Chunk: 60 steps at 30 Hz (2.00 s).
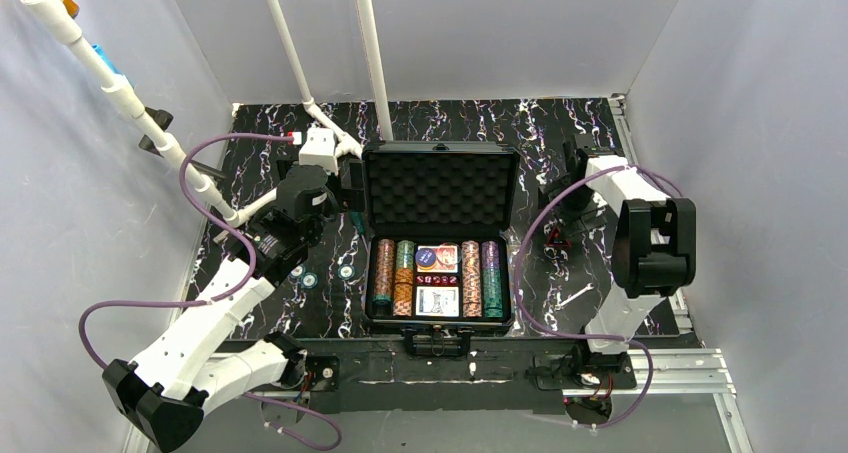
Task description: Pack up texas hold em set
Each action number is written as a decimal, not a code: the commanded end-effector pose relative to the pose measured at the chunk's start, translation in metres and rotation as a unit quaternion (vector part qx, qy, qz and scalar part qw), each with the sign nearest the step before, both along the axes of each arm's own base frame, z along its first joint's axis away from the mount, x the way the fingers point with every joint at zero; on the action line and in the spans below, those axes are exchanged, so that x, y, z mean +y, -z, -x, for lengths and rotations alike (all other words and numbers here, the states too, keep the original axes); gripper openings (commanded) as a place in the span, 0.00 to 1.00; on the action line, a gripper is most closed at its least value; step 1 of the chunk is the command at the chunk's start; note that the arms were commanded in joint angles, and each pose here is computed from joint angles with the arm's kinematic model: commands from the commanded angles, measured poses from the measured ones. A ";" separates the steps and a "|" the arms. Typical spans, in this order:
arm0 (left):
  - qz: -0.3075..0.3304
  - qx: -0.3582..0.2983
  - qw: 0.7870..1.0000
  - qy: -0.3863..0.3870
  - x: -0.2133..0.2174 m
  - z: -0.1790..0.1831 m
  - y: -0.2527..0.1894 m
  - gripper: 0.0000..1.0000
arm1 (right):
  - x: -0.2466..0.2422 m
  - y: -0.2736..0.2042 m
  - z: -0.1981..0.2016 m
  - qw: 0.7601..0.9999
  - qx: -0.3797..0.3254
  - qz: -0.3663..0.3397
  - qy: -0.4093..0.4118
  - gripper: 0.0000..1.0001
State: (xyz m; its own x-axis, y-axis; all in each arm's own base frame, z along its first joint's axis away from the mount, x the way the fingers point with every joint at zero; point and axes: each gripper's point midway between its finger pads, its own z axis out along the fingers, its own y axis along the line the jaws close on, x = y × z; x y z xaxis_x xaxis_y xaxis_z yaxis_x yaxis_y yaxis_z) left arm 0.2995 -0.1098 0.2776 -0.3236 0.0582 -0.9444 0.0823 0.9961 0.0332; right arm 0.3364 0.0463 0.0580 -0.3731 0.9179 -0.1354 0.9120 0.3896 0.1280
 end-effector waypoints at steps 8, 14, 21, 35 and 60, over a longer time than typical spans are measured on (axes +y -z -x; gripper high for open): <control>0.015 -0.013 1.000 0.002 0.002 0.004 -0.012 0.98 | -0.020 0.027 0.036 0.990 0.065 -0.001 0.125 0.95; 0.019 -0.010 1.000 0.008 -0.001 0.004 -0.011 0.98 | -0.032 0.035 0.029 0.987 0.054 -0.002 0.149 0.96; 0.017 -0.010 1.000 0.007 0.000 0.004 -0.011 0.98 | -0.037 0.039 0.023 0.986 0.053 -0.002 0.155 0.97; 0.020 -0.012 1.000 0.008 0.000 0.005 -0.013 0.98 | -0.031 0.044 0.021 0.979 0.071 -0.019 0.192 0.80; 0.020 -0.012 1.000 0.009 0.000 0.005 -0.013 0.98 | -0.040 0.030 0.036 0.995 -0.019 0.026 -0.093 0.01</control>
State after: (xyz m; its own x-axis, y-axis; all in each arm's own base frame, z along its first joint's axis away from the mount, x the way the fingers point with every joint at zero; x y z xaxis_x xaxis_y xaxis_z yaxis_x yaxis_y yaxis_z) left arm 0.2964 -0.1143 0.2797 -0.3217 0.0454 -0.9458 0.1107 0.9938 0.0100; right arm 0.3007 0.0159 0.0215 -0.3362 0.9357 -0.1074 0.9325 0.3467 0.1015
